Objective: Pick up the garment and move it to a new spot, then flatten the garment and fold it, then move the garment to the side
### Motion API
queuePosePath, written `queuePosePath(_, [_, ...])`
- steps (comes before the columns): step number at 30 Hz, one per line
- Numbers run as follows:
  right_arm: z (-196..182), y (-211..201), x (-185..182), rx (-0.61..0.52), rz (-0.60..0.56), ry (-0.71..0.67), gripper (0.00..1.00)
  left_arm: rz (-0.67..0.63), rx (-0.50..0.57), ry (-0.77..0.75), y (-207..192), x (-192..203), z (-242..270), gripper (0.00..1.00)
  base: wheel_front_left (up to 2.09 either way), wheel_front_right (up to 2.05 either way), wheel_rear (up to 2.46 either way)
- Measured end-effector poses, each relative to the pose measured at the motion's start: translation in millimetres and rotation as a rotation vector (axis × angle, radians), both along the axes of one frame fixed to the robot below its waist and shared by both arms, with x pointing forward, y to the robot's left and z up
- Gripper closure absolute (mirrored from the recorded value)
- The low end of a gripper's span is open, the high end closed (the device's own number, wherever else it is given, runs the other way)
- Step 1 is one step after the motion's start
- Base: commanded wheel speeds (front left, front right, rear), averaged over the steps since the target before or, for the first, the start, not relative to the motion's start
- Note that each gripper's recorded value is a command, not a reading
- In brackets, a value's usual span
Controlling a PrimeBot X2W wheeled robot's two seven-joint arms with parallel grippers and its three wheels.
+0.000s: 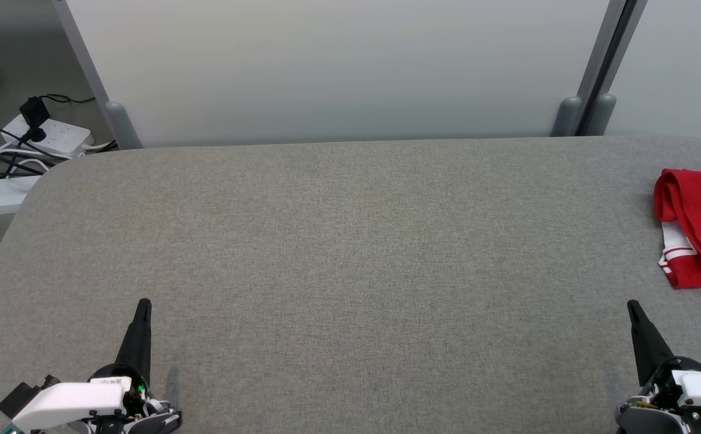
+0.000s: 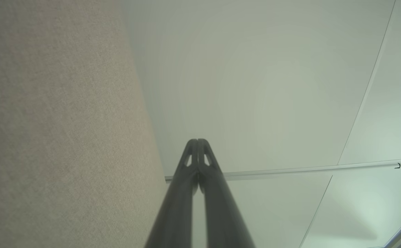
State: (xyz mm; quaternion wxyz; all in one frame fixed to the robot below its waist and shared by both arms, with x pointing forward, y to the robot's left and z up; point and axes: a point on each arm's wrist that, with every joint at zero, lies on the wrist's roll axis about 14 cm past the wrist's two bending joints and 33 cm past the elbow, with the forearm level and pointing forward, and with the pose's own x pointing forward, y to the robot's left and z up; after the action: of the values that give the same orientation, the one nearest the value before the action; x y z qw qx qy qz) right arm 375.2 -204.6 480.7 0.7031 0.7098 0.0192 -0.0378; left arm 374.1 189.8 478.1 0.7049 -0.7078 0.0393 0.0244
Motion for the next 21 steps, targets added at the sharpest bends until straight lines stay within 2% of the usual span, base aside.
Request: queuePosePath(21, [0.0, 0.0, 0.0, 0.000, 0.000, 0.000, 1.00, 0.000, 0.000, 0.000, 0.0, 0.0, 0.0, 1.00, 0.00, 0.00, 0.00])
